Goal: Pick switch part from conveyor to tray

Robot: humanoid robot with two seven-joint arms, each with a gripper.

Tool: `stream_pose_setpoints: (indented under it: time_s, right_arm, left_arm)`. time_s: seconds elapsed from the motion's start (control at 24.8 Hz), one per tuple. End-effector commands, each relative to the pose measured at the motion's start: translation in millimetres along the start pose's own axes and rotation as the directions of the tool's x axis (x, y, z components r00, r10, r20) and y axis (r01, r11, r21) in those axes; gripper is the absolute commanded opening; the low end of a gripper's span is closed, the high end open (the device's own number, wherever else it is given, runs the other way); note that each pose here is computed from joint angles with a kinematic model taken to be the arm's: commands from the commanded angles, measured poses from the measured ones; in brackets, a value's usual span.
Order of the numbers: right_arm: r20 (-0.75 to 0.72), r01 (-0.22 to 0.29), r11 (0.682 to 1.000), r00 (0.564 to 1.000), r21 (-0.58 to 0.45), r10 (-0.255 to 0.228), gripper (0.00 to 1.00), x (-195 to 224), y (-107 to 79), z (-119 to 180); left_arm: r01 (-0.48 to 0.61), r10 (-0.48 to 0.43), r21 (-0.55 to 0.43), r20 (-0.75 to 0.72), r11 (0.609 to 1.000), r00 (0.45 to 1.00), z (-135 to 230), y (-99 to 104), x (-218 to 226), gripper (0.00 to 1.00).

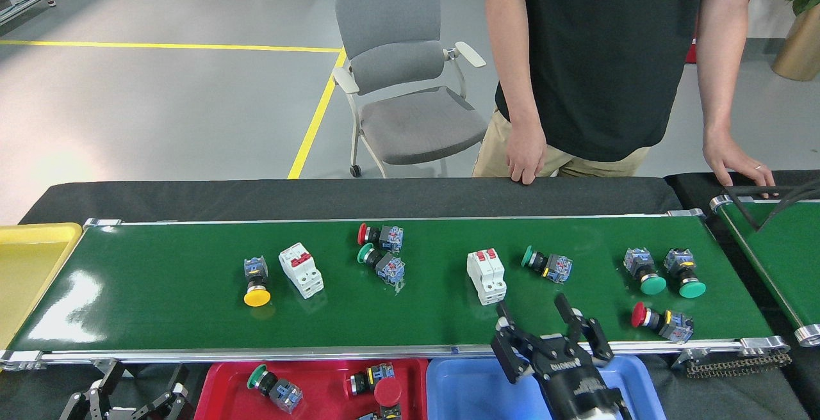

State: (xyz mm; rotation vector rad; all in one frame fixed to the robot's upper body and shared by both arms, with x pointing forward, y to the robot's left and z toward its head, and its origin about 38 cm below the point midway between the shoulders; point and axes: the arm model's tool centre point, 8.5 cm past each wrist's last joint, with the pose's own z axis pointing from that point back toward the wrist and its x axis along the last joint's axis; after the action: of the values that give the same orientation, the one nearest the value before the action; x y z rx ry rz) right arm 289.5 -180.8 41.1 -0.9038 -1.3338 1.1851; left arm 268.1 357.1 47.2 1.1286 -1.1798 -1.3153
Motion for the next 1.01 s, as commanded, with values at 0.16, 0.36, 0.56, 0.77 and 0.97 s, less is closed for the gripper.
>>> stream_pose_setpoints:
  time_s: [0.16, 0.36, 0.56, 0.77, 0.97]
  right_arm:
    - [-0.005, -0.081, 0.995, 0.997, -0.063, 0.08, 0.98, 6, -8.2, 2]
    - [0.019, -0.09, 0.994, 0.996, -0.063, 0.091, 0.98, 46, -18.1, -39]
    - [0.099, -0.144, 0.99, 0.985, -0.002, 0.143, 0.98, 95, -10.4, -100]
    - [0.13, -0.219, 0.975, 0.969, 0.04, 0.212, 0.94, 132, 1.9, -142]
    - [0.209, -0.188, 0.981, 0.962, 0.052, 0.173, 0.57, 157, 0.3, -155]
  left_arm:
    - [0.007, -0.008, 0.034, 0.036, 0.999, 0.999, -51, 14, 11, 1.0]
    - [0.038, -0.038, -0.004, 0.026, 0.999, 0.999, -88, 9, 18, 1.0]
    - [0.035, -0.034, -0.035, 0.014, 0.999, 0.999, -126, 6, 25, 1.0]
    - [0.029, -0.031, -0.074, -0.035, 0.997, 0.999, -153, 2, 15, 1.0]
    - [0.026, -0.041, -0.116, -0.136, 0.993, 0.99, -177, -1, -5, 0.47]
